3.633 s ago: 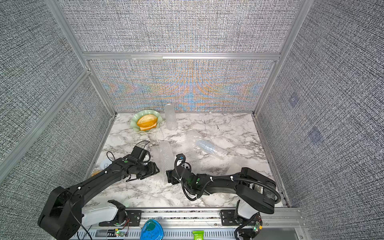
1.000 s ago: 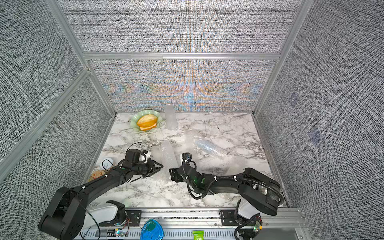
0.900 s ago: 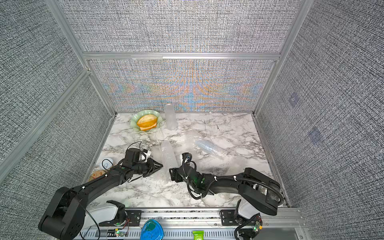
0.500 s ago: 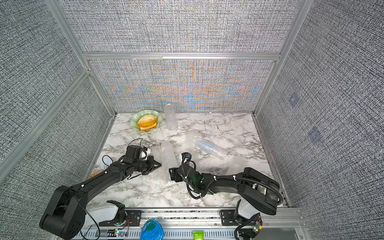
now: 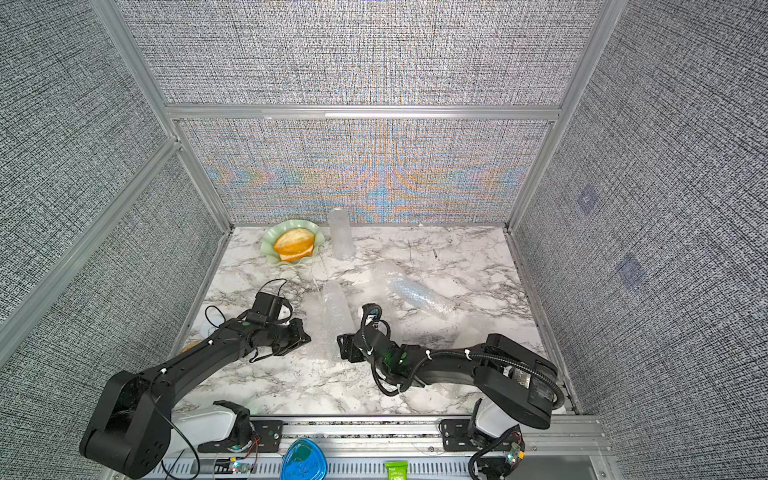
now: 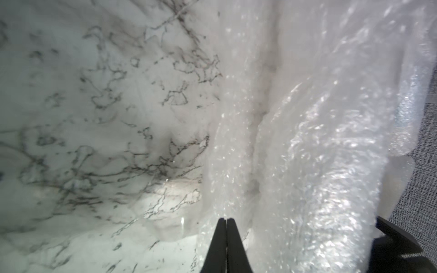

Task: Unwrap the vase from the bubble wrap
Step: Unwrap the bubble wrap.

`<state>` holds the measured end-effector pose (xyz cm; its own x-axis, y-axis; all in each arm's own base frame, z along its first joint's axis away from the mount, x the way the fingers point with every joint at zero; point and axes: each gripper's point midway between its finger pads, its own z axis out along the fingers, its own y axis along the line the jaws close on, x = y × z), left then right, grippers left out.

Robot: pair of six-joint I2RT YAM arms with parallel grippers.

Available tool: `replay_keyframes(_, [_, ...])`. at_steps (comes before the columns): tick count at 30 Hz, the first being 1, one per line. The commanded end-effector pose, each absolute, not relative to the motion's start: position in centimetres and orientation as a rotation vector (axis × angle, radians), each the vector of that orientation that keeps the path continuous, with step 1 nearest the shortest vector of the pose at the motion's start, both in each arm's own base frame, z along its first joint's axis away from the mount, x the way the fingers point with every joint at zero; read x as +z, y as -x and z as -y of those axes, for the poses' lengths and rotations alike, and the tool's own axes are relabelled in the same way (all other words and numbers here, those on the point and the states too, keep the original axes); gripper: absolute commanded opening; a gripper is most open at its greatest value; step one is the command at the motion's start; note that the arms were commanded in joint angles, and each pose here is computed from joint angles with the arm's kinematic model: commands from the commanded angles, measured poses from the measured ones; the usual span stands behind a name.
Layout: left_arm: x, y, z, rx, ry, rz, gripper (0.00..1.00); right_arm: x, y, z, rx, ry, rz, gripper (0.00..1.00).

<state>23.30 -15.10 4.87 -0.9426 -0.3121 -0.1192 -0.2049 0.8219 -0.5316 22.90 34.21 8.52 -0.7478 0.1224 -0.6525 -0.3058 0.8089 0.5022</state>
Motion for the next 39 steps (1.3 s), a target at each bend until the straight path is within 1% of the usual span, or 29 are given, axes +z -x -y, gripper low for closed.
replay_keyframes(1, [3.7,-23.0,13.5,-0.643,0.411,-2.835,0.0,5.1,-22.2,-31.2,0.585,0.157,-2.41,0.77])
replay_keyframes(10, [2.7,-22.4,12.0,-0.529,0.447,-2.856,0.0,5.1,-22.3,-31.0,0.577,0.153,-2.41,0.77])
replay_keyframes(16, [4.7,-23.4,11.9,-0.535,0.465,-2.794,0.0,5.1,-22.3,-31.1,0.575,0.164,-2.408,0.77])
replay_keyframes(17, [5.3,-23.8,11.9,-0.538,0.462,-2.779,0.05,5.2,-22.4,-31.2,0.575,0.169,-2.405,0.77])
replay_keyframes(18, [5.7,-24.0,11.9,-0.539,0.458,-2.768,0.13,5.2,-22.3,-31.2,0.572,0.174,-2.405,0.77])
replay_keyframes(19, [6.2,-24.3,11.9,-0.542,0.457,-2.755,0.18,5.3,-22.4,-31.2,0.572,0.176,-2.402,0.77])
replay_keyframes(20, [6.6,-24.5,11.9,-0.54,0.455,-2.745,0.26,5.3,-22.4,-31.2,0.569,0.182,-2.4,0.77])
replay_keyframes(21, [7.1,-24.8,11.9,-0.534,0.45,-2.737,0.37,5.4,-22.4,-31.3,0.565,0.19,-2.398,0.77])
replay_keyframes(24, [8.1,-25.6,11.6,-0.494,0.435,-2.718,0.61,5.6,-22.3,-31.5,0.554,0.211,-2.391,0.77])
replay_keyframes(26, [8.8,-26.2,11.2,-0.452,0.432,-2.709,0.7,5.5,-22.2,-31.6,0.544,0.225,-2.392,0.77])
replay_keyframes(27, [9.1,-26.5,11.1,-0.438,0.42,-2.703,0.72,5.5,-22.2,-31.7,0.541,0.232,-2.39,0.77])
replay_keyframes(30, [10.7,-28.1,11.5,-0.437,0.356,-2.655,0.75,5.8,-22.2,-32.1,0.533,0.251,-2.38,0.77])
replay_keyframes(35, [13.9,-31.6,13.1,-0.474,0.226,-2.582,0.75,6.1,-22.2,-32.9,0.513,0.298,-2.367,0.77])
replay_keyframes(39, [15.0,-33.6,14.1,-0.463,0.146,-2.584,0.75,6.5,-22.2,-34.0,0.494,0.347,-2.354,0.77])
